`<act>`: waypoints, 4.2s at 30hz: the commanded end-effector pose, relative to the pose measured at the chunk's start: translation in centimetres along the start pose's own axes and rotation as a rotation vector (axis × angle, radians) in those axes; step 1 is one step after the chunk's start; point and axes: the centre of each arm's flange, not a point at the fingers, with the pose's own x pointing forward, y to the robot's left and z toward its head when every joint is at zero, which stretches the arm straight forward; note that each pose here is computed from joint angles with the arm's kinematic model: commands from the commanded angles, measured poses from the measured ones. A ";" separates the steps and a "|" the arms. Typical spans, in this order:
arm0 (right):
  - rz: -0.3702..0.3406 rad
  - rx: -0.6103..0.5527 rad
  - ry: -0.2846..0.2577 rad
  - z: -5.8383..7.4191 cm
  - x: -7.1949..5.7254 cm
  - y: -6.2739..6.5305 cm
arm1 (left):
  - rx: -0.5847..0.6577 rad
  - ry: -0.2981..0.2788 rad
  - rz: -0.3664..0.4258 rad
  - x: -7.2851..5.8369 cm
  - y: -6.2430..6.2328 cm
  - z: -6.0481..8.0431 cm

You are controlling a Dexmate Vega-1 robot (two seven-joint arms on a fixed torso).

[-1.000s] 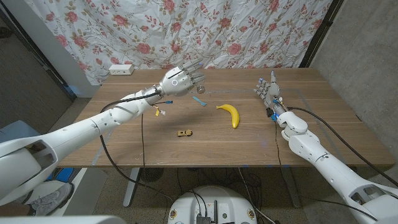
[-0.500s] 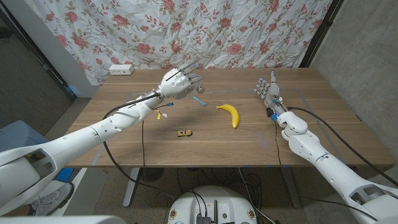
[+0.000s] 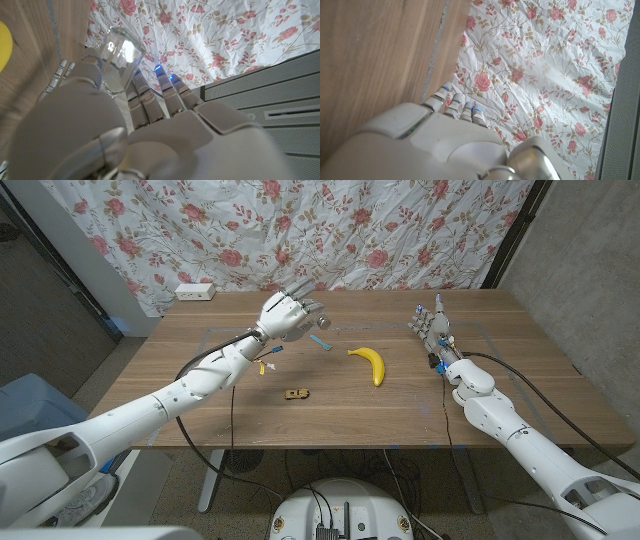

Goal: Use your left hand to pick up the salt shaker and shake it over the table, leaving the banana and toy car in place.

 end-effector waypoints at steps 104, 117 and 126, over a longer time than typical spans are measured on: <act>0.000 0.000 0.000 0.0 0.0 0.0 | -1.138 0.965 -0.380 -7.2 -5.4 -0.2; 0.000 0.000 0.000 0.0 0.0 0.0 | -1.153 0.969 -0.373 -8.7 -6.2 0.0; 0.000 0.000 0.000 0.0 0.0 0.0 | -1.164 0.974 -0.377 -9.7 -6.8 0.5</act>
